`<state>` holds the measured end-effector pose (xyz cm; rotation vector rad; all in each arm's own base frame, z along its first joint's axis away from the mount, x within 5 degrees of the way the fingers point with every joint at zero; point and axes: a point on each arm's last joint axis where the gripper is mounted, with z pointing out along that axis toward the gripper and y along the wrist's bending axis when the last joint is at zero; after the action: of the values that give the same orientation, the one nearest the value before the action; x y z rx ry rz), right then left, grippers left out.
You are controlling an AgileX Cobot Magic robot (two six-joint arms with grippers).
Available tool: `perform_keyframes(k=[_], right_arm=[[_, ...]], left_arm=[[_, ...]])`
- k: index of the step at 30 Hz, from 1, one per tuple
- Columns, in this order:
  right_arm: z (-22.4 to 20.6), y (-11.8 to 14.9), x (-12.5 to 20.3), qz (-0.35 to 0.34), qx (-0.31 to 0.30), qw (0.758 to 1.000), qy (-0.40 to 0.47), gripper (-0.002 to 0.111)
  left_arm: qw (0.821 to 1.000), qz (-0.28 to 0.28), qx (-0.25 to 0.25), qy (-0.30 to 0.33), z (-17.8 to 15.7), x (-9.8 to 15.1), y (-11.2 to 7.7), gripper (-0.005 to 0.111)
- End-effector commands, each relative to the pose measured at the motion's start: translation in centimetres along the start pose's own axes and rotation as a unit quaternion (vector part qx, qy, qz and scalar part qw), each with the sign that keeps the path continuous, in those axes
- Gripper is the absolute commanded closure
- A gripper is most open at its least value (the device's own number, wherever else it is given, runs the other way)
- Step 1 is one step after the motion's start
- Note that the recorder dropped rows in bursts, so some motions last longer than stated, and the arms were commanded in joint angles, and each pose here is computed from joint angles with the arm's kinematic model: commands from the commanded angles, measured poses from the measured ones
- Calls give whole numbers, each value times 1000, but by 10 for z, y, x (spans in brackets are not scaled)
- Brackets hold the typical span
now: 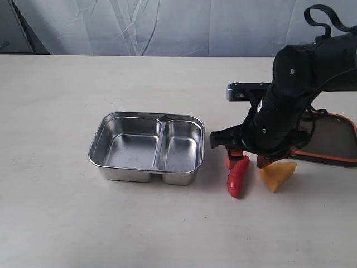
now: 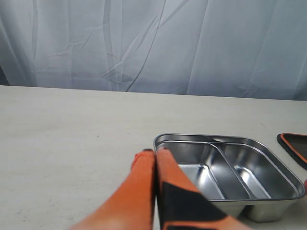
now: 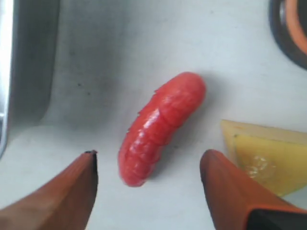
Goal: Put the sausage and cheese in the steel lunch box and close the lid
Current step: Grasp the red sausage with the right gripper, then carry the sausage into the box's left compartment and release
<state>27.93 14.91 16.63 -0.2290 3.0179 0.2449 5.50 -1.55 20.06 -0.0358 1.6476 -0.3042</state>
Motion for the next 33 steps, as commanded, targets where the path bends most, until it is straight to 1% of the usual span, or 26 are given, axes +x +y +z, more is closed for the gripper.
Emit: perform_keyframes(k=[1,4,8,12,15,21,22,24,26,31,32,33], right_arm=[[7,19,5,10,-19,1000,7,48],[19,25,8,21,-5,1000,20,48],[30,22,5,21,21,1000,11,48],[34,22,2,27,18,999,-1,48],[38,22,0,27,17,999,-6,52],[54,19,1,24,28,999,11,70],[55,19,1,19,30,999,11,75],[55,18,1,3,34,999,12,88],[52,19,0,-13,33,999,7,110],[22,23,-3,-21,12,999,-41,109],[2,26,-4,-23,0,997,-69,109],[-9,27,-3,-21,-9,996,-84,109]], left_arm=[[1000,1,2,-2,0,1,0,107],[1000,1,2,-2,0,1,0,107],[1000,1,2,-2,0,1,0,107],[1000,1,2,-2,0,1,0,107],[1000,1,2,-2,0,1,0,107],[1000,1,2,-2,0,1,0,107],[1000,1,2,-2,0,1,0,107],[1000,1,2,-2,0,1,0,107],[1000,1,2,-2,0,1,0,107],[1000,1,2,-2,0,1,0,107],[1000,1,2,-2,0,1,0,107],[1000,1,2,-2,0,1,0,107]])
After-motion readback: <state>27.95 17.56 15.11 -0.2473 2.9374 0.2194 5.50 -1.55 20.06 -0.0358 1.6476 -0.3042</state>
